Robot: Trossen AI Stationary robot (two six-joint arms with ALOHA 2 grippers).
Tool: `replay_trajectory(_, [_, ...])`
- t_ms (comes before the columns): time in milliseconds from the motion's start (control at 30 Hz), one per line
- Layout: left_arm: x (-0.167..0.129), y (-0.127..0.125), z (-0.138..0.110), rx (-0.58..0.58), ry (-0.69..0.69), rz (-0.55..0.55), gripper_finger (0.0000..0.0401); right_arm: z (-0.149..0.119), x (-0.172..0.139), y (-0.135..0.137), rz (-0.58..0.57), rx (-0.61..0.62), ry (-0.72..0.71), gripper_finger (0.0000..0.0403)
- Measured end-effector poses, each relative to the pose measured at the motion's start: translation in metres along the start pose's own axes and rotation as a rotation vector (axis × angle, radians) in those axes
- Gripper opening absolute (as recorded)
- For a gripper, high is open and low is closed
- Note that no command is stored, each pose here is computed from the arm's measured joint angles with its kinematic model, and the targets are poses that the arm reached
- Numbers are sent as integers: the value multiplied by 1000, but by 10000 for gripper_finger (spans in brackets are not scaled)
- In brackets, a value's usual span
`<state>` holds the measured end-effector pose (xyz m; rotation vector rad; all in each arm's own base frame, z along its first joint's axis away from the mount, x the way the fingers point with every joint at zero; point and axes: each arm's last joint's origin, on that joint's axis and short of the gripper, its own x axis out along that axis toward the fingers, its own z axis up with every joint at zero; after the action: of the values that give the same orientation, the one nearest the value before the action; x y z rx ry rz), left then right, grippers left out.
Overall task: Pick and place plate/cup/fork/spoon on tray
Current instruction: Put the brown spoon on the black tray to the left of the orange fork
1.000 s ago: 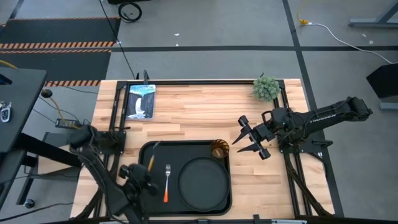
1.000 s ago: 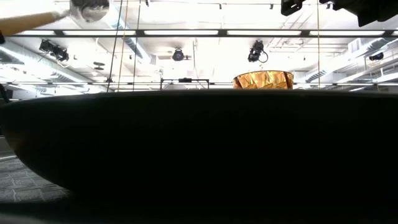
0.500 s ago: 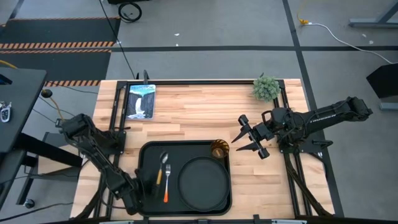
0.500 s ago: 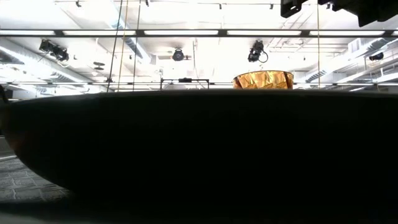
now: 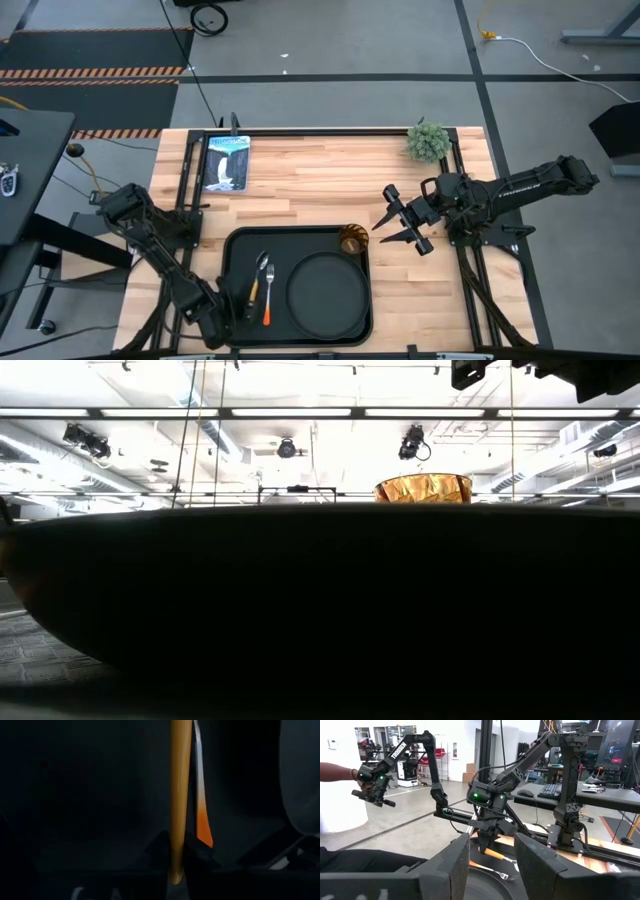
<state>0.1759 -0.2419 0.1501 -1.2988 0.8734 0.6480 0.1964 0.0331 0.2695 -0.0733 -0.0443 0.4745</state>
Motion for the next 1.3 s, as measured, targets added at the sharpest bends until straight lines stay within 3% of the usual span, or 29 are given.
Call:
replay_trajectory(567, [-3,11,-6,16,136,172,39,0,0,0,0,1,0,162])
replay_trajectory(767, [-3,10,-7,12,155,165,45,0,0,0,0,1,0,162])
replay_trajectory(1100, [0,5,-1,-7,127,147,100,0,0,0,0,1,0,162])
replay_trajectory(1300, [2,1,-1,-8,136,127,106,0,0,0,0,1,0,162])
